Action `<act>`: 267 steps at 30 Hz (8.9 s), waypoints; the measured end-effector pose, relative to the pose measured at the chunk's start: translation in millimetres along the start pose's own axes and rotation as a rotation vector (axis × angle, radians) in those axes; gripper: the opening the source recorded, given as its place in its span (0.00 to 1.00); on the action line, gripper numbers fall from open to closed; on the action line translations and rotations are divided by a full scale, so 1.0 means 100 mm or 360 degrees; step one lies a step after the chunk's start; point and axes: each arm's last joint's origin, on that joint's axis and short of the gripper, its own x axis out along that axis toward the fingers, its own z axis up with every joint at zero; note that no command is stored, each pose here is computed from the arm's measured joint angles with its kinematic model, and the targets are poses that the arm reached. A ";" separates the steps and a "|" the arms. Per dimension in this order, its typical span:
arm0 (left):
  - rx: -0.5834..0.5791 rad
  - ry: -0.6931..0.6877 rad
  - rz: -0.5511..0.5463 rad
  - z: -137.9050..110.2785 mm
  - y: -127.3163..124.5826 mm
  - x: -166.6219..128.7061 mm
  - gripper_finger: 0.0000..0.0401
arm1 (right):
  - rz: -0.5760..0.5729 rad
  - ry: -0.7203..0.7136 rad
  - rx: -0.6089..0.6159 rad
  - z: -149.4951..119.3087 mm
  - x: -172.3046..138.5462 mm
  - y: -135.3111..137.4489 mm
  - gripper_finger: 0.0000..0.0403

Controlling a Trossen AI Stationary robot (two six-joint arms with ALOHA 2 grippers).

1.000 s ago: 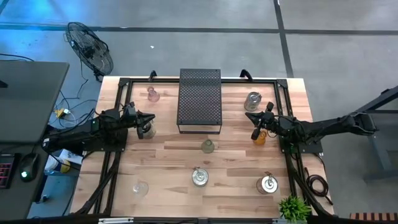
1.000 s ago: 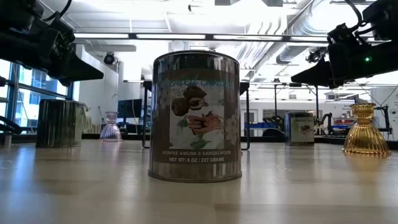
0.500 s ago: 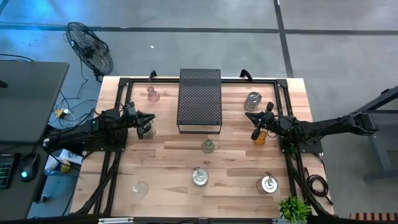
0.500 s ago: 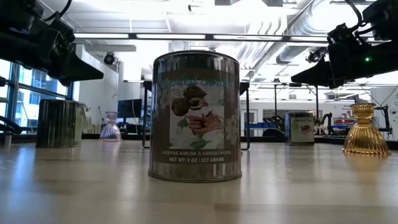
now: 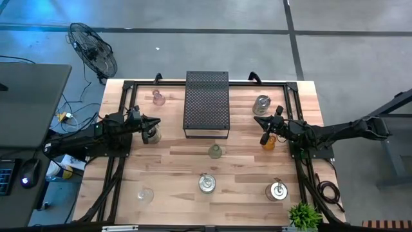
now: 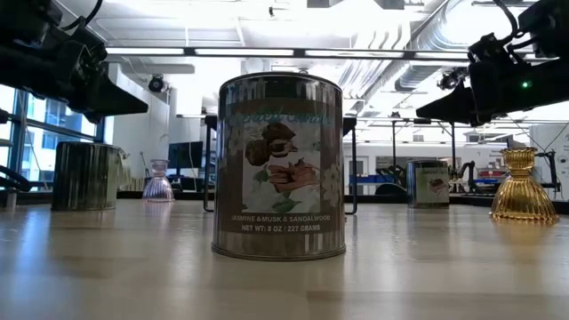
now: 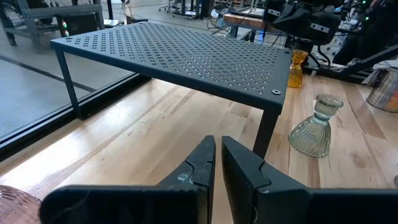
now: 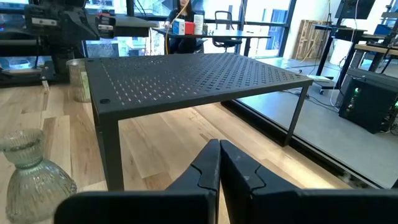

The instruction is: Pick & Place candle stick holders

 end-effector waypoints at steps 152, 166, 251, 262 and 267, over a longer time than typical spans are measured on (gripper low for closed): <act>0.0047 -0.0109 -0.0022 0.07 -0.01 0.00 0.00 | 0.0152 0.1407 -0.0580 2.39 2.89 -0.85 0.24; 0.0048 -0.0104 -0.0023 0.07 -0.01 0.01 0.00 | -0.0168 0.1570 -0.0264 2.35 2.67 -1.53 0.01; -0.0162 0.1670 0.0800 1.07 1.38 1.38 0.43 | 0.0357 0.0293 -0.0146 1.30 1.27 -0.42 0.00; -0.0191 0.1817 0.0781 0.85 1.46 1.52 0.33 | 0.0364 0.0291 -0.0213 1.30 1.27 -0.42 0.00; -0.0165 0.1852 0.0762 0.80 1.48 1.55 0.17 | 0.0365 0.0289 -0.0225 1.30 1.27 -0.42 0.00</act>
